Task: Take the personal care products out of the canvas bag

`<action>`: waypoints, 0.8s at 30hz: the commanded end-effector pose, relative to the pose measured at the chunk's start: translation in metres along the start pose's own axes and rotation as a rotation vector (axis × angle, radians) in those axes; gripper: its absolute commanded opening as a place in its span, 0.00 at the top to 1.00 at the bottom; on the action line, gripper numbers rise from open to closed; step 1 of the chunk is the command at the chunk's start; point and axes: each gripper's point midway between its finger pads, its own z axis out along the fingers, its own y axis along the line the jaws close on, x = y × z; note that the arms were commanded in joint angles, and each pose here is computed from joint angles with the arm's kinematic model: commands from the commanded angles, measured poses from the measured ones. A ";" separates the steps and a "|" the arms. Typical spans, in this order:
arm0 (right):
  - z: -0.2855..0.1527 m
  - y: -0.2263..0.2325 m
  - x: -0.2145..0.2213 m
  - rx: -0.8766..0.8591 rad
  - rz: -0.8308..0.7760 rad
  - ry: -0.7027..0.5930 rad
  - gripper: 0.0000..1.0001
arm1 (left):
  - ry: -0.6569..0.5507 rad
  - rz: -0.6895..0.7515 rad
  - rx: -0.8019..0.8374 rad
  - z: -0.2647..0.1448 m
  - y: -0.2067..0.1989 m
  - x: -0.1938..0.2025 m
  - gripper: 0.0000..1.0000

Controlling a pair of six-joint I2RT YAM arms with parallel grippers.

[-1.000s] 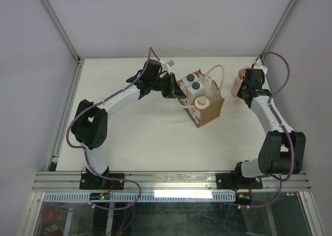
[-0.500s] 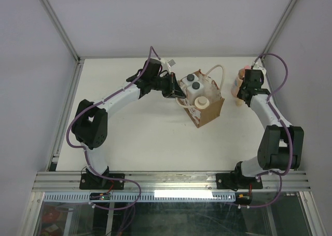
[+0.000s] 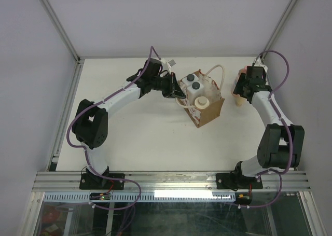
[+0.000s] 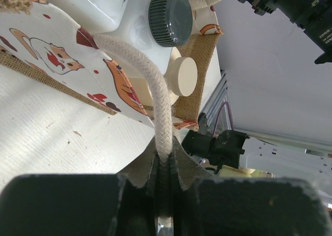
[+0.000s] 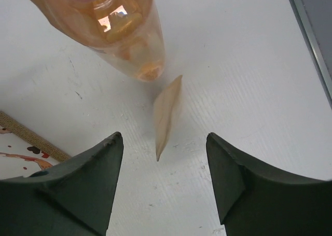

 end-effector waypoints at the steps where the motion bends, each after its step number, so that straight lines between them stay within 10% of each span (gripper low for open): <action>1: -0.027 0.001 -0.028 -0.033 0.017 -0.051 0.32 | -0.012 0.035 0.039 -0.008 -0.014 -0.005 1.00; 24: -0.193 0.119 0.033 -0.753 -0.233 0.009 0.27 | -0.003 -0.046 0.042 -0.012 -0.006 0.018 1.00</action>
